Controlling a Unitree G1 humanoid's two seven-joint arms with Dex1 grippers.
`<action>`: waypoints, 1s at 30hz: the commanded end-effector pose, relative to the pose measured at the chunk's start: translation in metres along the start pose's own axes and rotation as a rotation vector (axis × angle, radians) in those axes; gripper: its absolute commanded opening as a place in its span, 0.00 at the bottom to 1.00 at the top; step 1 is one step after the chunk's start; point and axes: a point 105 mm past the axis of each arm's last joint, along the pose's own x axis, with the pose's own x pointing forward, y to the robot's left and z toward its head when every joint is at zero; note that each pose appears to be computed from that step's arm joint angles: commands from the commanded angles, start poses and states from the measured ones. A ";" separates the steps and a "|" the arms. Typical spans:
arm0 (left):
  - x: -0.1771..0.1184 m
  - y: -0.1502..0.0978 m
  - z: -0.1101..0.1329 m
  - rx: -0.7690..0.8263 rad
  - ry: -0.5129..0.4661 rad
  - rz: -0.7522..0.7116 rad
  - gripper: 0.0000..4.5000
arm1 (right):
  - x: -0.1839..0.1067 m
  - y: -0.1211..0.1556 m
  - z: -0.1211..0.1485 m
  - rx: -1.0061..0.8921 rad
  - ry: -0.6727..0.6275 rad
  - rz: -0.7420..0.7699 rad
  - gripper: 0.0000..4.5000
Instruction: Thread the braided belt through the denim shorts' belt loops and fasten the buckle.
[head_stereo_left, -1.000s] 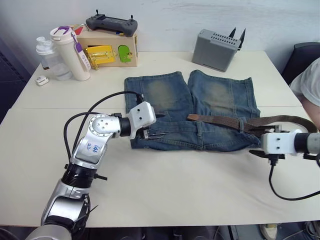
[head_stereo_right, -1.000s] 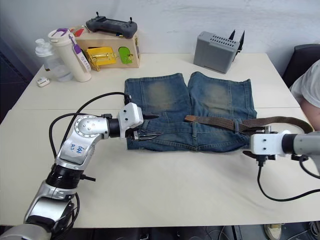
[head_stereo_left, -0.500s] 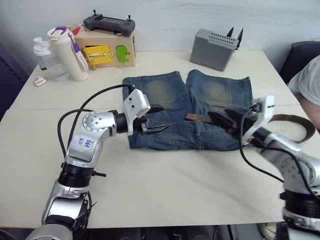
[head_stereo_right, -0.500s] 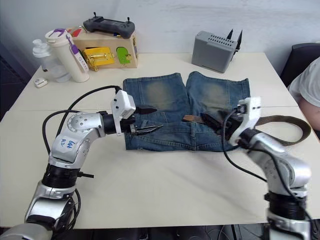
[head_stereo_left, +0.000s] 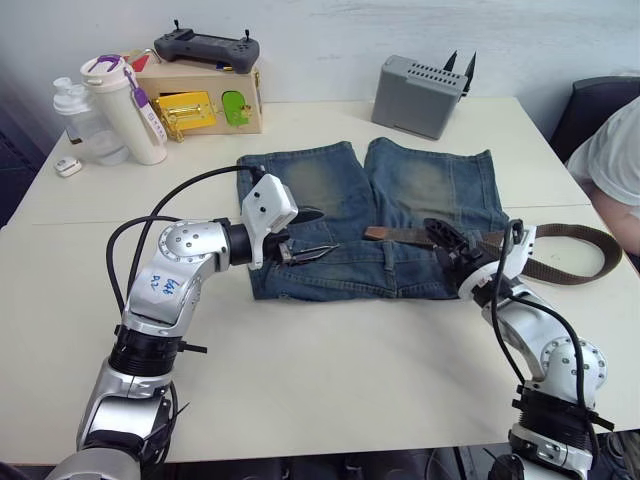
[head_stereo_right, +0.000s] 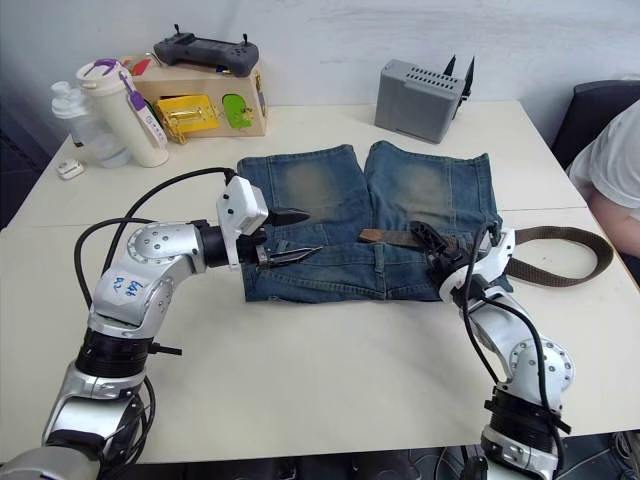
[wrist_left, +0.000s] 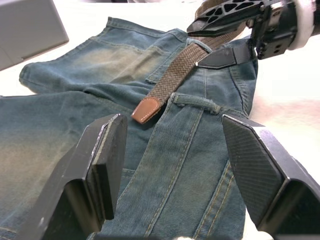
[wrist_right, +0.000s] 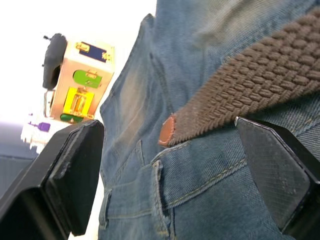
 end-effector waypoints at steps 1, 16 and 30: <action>-0.003 0.000 0.014 0.042 -0.031 0.006 0.74 | 0.005 0.000 -0.004 0.011 0.007 0.012 1.00; -0.007 0.005 0.012 0.060 -0.004 0.018 0.74 | 0.041 -0.008 -0.026 -0.022 0.068 0.048 1.00; -0.006 0.005 0.002 0.151 0.048 -0.003 0.74 | 0.028 0.008 0.017 -0.076 0.026 0.111 0.01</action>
